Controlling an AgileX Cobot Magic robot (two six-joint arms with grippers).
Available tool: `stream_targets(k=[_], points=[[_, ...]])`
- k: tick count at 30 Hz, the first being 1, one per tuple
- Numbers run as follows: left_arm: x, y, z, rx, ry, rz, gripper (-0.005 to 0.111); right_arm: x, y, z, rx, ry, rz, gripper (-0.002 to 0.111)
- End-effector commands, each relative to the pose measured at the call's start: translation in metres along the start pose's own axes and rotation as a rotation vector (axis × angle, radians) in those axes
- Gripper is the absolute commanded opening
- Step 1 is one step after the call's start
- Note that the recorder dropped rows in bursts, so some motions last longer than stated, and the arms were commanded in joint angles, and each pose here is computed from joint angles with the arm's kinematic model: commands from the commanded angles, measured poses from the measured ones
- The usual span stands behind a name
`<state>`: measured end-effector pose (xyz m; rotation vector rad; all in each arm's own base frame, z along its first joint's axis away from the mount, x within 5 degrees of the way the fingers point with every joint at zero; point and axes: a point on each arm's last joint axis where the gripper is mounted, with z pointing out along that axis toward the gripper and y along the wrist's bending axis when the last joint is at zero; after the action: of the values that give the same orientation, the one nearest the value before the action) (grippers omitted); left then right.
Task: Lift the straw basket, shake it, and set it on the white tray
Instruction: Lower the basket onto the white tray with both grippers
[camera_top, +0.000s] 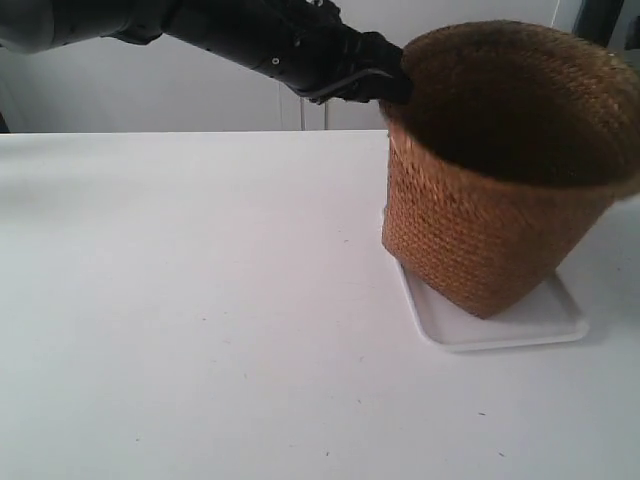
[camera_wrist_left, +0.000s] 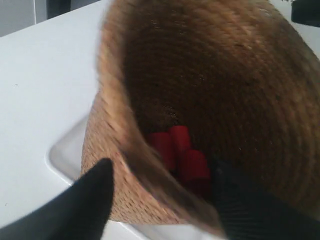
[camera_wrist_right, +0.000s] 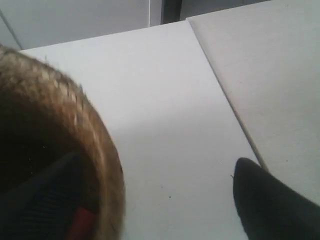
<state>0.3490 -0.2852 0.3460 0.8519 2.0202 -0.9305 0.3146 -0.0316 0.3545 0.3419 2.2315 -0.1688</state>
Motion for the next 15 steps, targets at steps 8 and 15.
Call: stream_targets(k=[8, 15], points=[[-0.01, -0.004, -0.012, -0.016, -0.05, 0.131, 0.085, -0.016, 0.0, -0.013, -0.049, -0.149, 0.016, 0.075], [-0.031, -0.028, -0.063, -0.093, -0.098, 0.337, 0.085, -0.027, -0.005, -0.054, -0.097, -0.297, 0.051, 0.059]])
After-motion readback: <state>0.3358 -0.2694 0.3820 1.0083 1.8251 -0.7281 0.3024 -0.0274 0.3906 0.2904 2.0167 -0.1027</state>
